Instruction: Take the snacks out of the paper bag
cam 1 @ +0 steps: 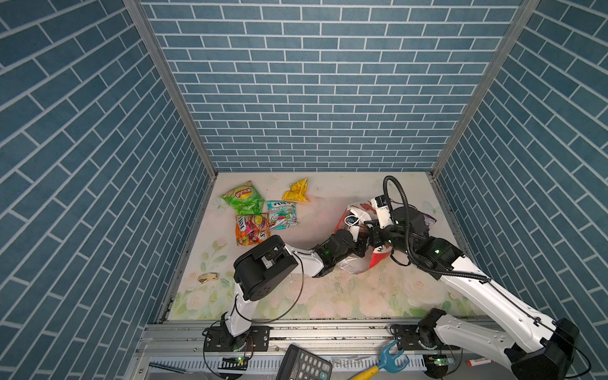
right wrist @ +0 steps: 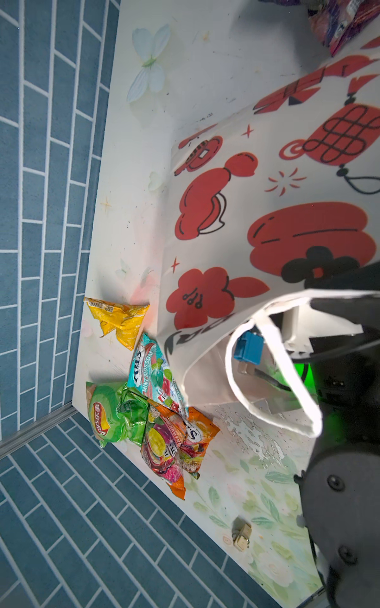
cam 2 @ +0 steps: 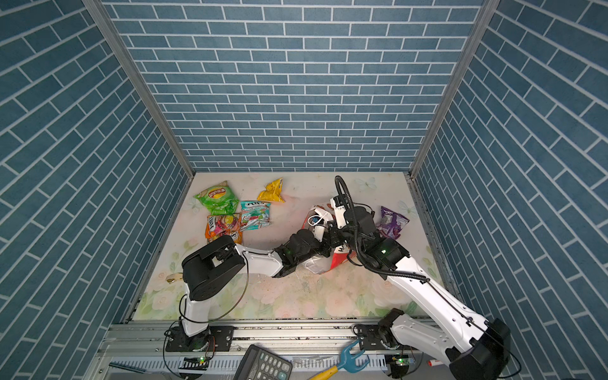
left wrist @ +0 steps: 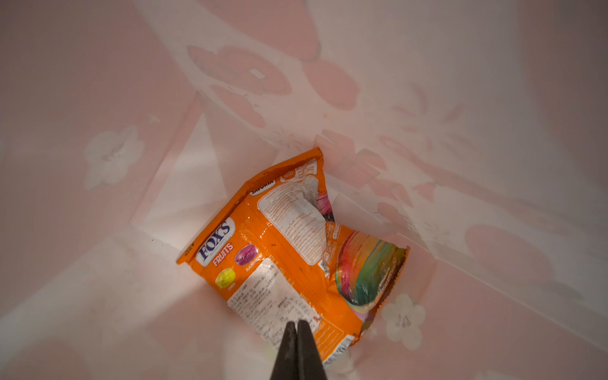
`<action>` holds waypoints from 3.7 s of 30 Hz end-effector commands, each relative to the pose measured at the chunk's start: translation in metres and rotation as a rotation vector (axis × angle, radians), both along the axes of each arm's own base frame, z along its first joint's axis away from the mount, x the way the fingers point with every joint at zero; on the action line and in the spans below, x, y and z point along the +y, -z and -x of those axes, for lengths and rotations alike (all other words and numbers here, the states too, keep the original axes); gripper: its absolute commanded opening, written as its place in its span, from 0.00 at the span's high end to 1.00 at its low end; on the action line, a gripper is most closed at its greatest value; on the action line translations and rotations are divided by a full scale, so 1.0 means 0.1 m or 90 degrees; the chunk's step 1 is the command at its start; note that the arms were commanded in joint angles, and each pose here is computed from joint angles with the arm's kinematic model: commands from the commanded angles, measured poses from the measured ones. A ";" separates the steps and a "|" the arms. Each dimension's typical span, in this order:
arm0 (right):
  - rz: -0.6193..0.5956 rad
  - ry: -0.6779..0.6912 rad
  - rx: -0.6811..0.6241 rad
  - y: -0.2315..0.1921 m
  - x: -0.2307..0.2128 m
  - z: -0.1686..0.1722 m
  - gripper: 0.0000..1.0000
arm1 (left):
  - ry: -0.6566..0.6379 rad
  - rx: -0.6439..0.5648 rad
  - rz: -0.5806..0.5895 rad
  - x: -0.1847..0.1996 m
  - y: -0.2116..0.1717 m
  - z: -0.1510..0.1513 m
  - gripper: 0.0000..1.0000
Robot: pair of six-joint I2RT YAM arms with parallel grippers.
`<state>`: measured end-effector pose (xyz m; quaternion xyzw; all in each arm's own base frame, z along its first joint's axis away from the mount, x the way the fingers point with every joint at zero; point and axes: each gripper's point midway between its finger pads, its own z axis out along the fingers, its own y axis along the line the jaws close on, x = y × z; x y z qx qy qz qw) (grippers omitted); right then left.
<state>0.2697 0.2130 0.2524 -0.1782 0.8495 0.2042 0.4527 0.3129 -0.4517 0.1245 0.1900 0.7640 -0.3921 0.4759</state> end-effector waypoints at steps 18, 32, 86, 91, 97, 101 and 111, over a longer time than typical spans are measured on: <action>0.010 0.105 -0.017 0.01 -0.23 -0.16 1.00 | -0.030 -0.057 -0.032 0.36 -0.55 0.08 1.00; 0.008 0.126 -0.026 0.05 -0.29 -0.17 1.00 | -0.054 -0.093 -0.067 0.61 -0.90 0.12 1.00; 0.046 0.003 -0.030 0.07 -0.09 -0.18 1.00 | 0.130 -0.095 0.002 0.06 0.06 0.61 0.42; 0.036 -0.008 -0.031 0.00 -0.07 -0.16 1.00 | 0.161 -0.082 -0.016 -0.05 0.17 0.67 0.43; 0.021 -0.036 -0.032 -0.04 0.00 -0.11 1.00 | 0.201 -0.057 -0.042 -0.29 0.26 0.64 0.37; 0.018 -0.051 -0.023 -0.01 0.04 -0.10 1.00 | 0.240 -0.047 -0.059 -0.50 0.26 0.63 0.32; -0.004 -0.077 -0.033 -0.06 0.12 -0.07 1.00 | 0.269 -0.015 -0.053 -0.75 0.22 0.59 0.05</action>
